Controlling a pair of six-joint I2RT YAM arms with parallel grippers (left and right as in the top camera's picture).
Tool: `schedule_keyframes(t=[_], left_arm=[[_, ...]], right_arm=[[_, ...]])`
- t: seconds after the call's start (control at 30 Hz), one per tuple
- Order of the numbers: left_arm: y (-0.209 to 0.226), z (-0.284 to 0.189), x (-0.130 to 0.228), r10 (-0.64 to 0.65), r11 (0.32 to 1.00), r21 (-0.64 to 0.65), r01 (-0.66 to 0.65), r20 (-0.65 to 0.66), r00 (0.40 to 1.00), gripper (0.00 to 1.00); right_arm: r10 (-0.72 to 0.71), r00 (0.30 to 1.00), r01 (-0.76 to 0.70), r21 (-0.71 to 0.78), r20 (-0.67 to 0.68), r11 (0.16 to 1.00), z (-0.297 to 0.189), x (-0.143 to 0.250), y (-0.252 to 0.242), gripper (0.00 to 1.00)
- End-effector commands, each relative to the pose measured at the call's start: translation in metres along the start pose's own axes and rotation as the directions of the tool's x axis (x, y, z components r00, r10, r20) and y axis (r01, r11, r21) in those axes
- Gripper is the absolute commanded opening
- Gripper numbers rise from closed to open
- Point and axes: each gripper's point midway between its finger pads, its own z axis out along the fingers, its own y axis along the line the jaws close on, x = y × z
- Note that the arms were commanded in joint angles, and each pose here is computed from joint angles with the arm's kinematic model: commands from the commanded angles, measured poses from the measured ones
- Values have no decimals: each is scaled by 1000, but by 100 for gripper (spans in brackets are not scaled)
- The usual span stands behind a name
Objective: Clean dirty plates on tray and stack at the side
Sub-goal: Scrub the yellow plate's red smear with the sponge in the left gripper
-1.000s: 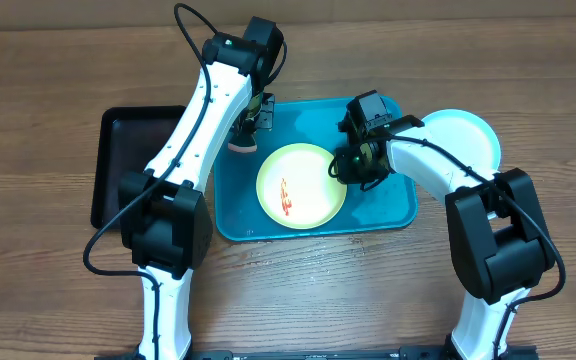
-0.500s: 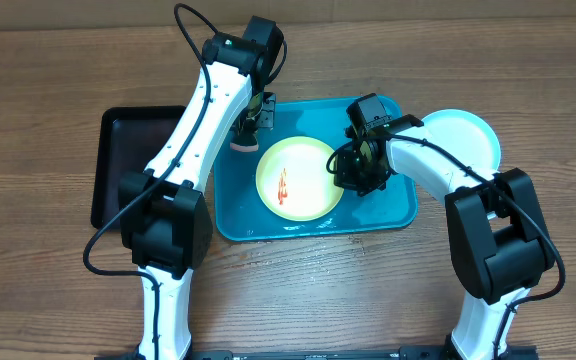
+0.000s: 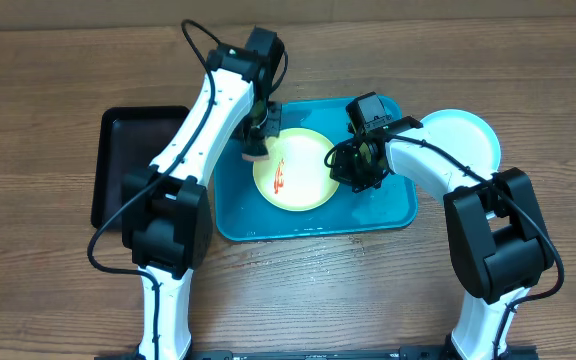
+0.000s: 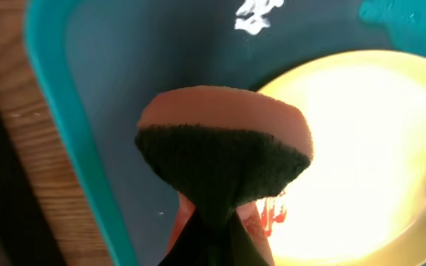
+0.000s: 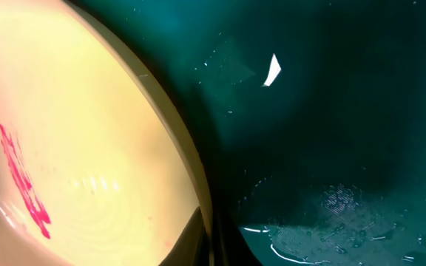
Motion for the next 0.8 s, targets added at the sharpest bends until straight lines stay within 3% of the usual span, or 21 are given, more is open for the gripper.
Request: schedule_keyframes(t=[0.0, 0.2, 0.77], left_arm=[[-16, 9, 7, 44, 997, 60, -42, -16, 999, 4], [-31, 23, 14, 118, 988, 104, -116, -19, 993, 4], [-30, 40, 20, 120, 988, 102, -117, -28, 992, 4]], right_arm=[[22, 999, -20, 47, -29, 999, 16, 10, -15, 4], [21, 999, -20, 48, -29, 999, 16, 10, -15, 4], [20, 999, -19, 46, -27, 999, 16, 9, -14, 4]])
